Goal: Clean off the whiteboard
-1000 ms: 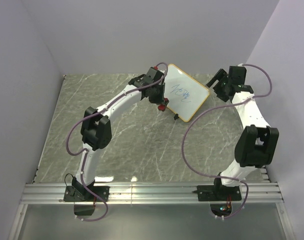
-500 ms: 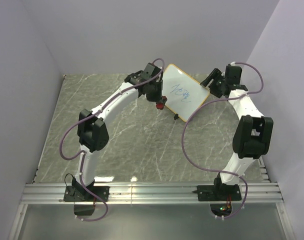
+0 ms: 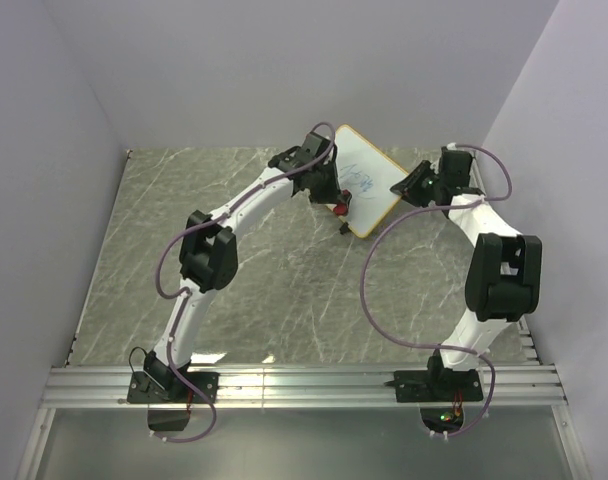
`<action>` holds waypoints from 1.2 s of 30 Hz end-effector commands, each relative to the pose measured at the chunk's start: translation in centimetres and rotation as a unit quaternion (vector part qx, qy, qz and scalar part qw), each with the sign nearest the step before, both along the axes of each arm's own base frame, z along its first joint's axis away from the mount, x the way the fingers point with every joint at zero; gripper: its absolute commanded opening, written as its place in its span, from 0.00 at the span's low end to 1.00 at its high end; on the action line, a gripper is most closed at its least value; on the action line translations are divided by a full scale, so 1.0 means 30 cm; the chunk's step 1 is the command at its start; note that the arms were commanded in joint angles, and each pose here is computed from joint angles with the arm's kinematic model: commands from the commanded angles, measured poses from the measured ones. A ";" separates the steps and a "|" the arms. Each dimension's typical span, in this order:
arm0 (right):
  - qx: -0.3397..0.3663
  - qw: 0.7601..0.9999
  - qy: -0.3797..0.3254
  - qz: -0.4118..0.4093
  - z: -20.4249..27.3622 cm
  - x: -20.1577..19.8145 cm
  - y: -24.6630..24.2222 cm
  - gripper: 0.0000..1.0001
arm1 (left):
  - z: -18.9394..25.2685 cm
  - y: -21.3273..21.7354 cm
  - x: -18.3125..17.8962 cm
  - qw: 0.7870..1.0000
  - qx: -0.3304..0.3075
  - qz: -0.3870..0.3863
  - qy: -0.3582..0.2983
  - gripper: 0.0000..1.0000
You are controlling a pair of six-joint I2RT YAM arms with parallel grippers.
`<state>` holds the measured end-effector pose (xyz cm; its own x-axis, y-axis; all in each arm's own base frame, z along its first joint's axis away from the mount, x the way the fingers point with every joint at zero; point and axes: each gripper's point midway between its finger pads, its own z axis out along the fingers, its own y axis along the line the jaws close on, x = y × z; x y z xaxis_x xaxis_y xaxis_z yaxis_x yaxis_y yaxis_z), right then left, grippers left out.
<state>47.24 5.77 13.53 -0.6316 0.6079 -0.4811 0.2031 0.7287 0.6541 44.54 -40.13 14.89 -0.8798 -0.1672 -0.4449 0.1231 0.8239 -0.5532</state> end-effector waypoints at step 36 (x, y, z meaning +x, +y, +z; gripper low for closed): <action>-0.055 0.992 0.081 0.075 -0.034 -0.407 0.203 0.00 | 0.079 -0.269 -0.205 0.991 -0.071 -0.096 -0.068 0.00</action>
